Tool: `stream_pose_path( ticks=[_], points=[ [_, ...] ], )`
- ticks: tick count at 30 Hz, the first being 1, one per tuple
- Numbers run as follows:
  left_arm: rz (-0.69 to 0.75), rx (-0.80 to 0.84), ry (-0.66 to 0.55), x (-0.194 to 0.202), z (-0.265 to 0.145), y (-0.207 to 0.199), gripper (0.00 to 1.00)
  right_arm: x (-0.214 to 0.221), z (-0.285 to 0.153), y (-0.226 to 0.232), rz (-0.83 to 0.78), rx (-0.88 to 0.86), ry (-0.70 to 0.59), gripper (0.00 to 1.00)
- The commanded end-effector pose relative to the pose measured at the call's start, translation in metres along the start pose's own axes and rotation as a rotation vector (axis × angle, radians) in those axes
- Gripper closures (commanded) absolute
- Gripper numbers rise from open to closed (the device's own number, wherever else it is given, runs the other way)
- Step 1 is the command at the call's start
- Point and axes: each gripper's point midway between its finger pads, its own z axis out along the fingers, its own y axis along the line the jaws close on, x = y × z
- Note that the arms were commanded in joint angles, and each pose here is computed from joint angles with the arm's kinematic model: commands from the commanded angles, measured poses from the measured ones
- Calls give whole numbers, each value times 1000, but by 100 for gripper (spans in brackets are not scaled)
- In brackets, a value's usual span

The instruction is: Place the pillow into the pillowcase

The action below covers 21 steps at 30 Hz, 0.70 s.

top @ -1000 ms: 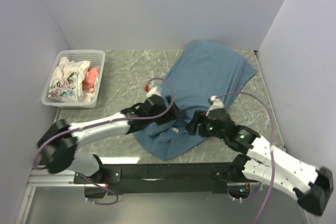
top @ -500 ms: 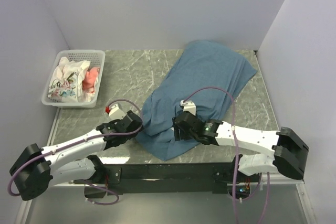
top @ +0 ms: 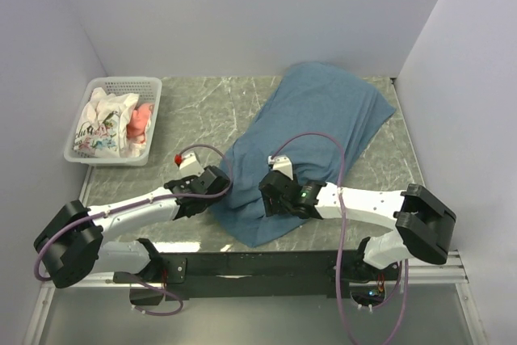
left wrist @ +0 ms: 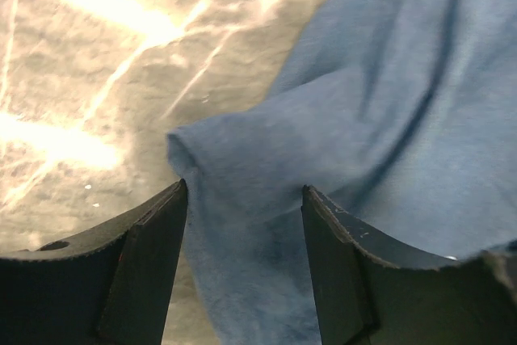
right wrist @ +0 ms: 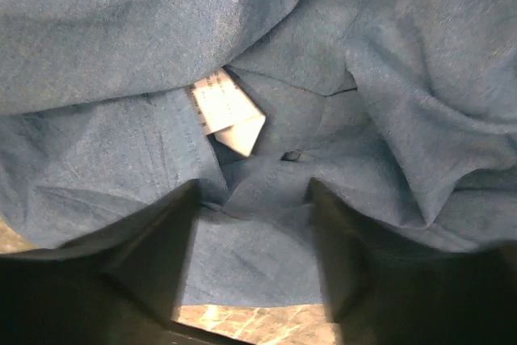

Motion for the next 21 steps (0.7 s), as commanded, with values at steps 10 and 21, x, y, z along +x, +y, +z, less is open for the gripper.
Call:
stream_pose_path(
  ticks=[10,21],
  points=[
    [-10,105,16,-13,-13,-36,34,12,-25,6,5,-100,14,91],
    [47,152,51,-15,-32,-33,47,40,-48,-5,70,-173,21,92]
  ],
)
